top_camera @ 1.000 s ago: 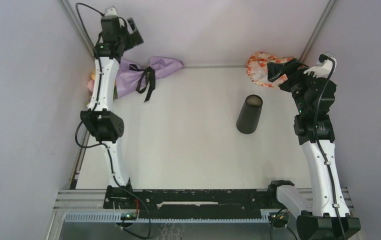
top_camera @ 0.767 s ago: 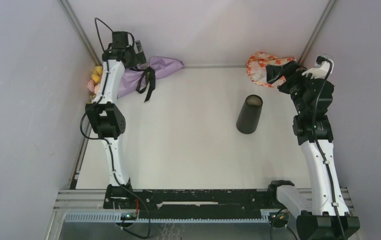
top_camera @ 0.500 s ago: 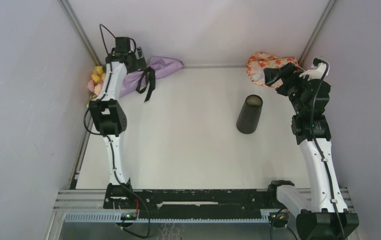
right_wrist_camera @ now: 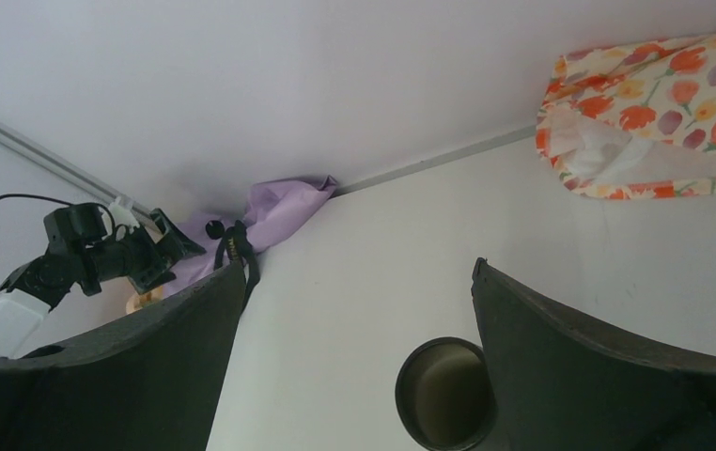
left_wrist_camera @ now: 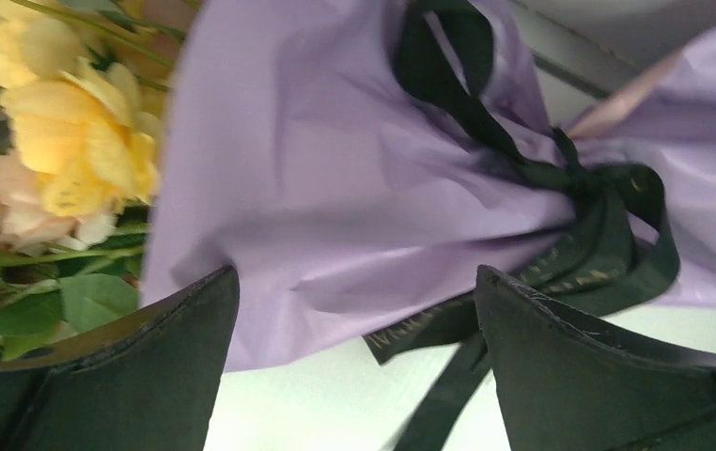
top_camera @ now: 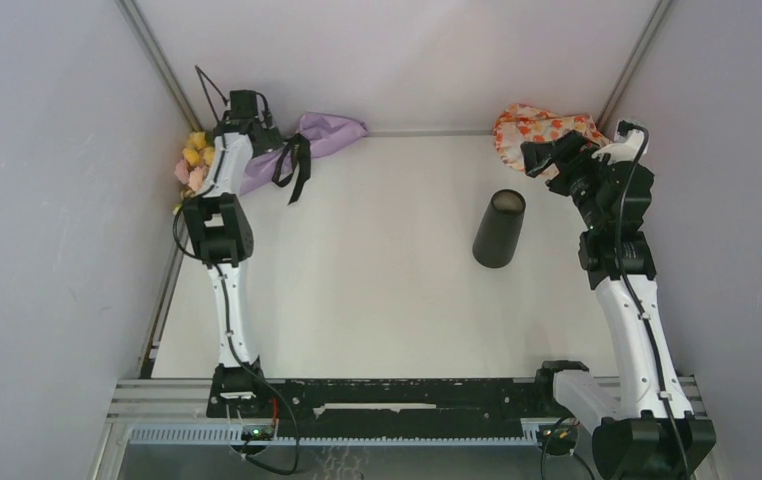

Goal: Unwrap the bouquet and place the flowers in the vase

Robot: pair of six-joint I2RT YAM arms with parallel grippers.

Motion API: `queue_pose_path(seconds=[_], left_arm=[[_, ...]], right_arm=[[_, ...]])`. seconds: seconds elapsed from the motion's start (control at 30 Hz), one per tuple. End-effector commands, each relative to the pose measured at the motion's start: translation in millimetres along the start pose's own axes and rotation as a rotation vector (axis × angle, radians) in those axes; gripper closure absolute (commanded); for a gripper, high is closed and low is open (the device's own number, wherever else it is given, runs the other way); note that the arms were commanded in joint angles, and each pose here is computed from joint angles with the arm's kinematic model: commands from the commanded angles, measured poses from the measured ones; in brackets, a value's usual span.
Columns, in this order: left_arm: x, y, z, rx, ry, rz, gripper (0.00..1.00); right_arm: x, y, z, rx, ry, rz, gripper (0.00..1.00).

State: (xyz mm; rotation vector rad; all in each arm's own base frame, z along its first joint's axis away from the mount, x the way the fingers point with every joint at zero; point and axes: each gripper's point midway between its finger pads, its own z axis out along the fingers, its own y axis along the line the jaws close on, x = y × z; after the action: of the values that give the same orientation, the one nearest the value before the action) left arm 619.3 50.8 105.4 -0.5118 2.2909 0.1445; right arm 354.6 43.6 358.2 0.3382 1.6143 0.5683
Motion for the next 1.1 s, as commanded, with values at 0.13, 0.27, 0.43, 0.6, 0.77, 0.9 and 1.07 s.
queue_pose_path(seconds=[0.13,0.27,0.43,0.6,0.77,0.9,1.07], left_arm=[[-21,29,19,-0.005,-0.038,-0.174,0.0],[-16,27,23,0.012,-0.021,-0.202,0.0],[-11,24,26,0.021,-0.001,-0.244,0.0],[-2,12,35,0.072,0.037,-0.283,0.0],[2,-2,36,0.144,0.061,-0.31,0.09],[6,-21,27,0.249,0.089,-0.332,0.56],[10,-33,9,0.292,0.112,-0.375,1.0]], right_arm=[[-4,5,6,-0.035,-0.02,0.002,0.0],[-3,5,6,-0.037,-0.011,0.0,0.01],[2,5,10,-0.053,0.004,0.007,0.02],[4,4,11,-0.053,0.01,0.014,0.02],[3,2,11,-0.042,0.006,0.014,0.03],[3,-1,11,-0.03,0.008,0.023,0.03],[5,-3,13,-0.027,0.014,0.04,0.04]])
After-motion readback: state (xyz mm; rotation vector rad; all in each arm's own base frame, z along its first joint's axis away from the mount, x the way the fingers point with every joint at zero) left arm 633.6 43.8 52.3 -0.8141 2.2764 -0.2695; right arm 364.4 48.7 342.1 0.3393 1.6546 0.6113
